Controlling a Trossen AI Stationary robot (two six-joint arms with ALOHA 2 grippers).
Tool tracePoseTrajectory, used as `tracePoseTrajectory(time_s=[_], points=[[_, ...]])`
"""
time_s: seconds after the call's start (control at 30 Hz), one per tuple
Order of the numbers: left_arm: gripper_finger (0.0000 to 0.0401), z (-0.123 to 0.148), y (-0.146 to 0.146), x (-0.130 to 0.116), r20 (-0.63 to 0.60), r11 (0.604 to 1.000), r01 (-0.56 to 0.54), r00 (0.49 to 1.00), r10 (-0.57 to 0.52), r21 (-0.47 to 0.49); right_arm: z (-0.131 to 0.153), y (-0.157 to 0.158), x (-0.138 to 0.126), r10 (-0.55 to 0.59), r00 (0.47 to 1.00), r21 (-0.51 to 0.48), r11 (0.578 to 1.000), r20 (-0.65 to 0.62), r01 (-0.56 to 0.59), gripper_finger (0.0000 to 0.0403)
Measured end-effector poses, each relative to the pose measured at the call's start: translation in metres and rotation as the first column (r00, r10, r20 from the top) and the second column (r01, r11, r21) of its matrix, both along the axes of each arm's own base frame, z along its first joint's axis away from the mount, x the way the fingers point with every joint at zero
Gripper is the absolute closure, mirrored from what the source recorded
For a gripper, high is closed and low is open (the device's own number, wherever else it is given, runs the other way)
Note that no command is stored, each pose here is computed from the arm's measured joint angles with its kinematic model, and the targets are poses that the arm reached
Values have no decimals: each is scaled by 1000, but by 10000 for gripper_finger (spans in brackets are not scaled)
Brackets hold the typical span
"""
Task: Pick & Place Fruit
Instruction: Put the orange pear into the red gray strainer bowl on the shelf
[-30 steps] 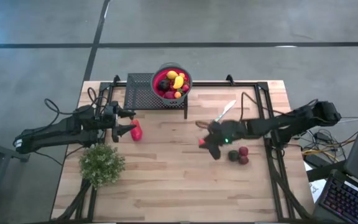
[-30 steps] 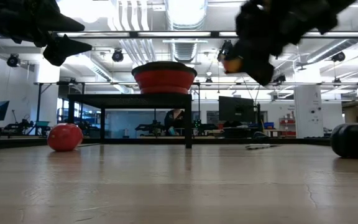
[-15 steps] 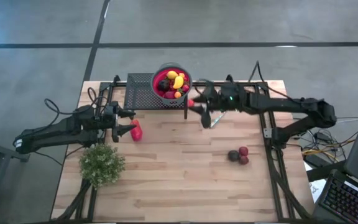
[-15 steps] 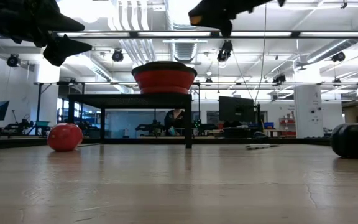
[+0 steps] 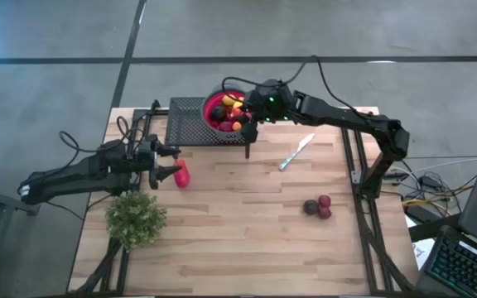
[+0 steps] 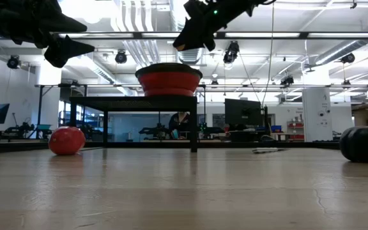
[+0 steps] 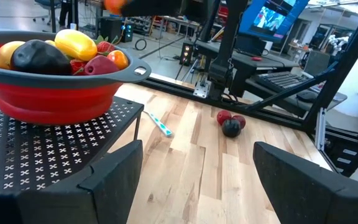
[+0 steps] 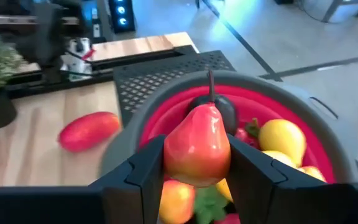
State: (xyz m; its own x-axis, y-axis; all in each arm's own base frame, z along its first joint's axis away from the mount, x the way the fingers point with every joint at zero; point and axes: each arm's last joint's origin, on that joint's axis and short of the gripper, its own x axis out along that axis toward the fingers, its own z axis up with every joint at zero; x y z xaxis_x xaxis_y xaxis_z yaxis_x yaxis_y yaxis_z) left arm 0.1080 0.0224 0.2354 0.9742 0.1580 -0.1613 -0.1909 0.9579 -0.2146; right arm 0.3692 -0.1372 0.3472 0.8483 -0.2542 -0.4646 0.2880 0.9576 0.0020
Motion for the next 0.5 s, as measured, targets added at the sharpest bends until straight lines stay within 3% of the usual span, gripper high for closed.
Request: tracePoseTrajectory(time_s=[0.27,0.5], points=[[89,0,0,0,0,1000,0,1000,0,0,1,-12,6,-28,1000,-14,1000,-3,28,259],[89,0,0,0,0,1000,0,1000,0,0,4,-15,3,-66,998,-32,997,0,66,200]])
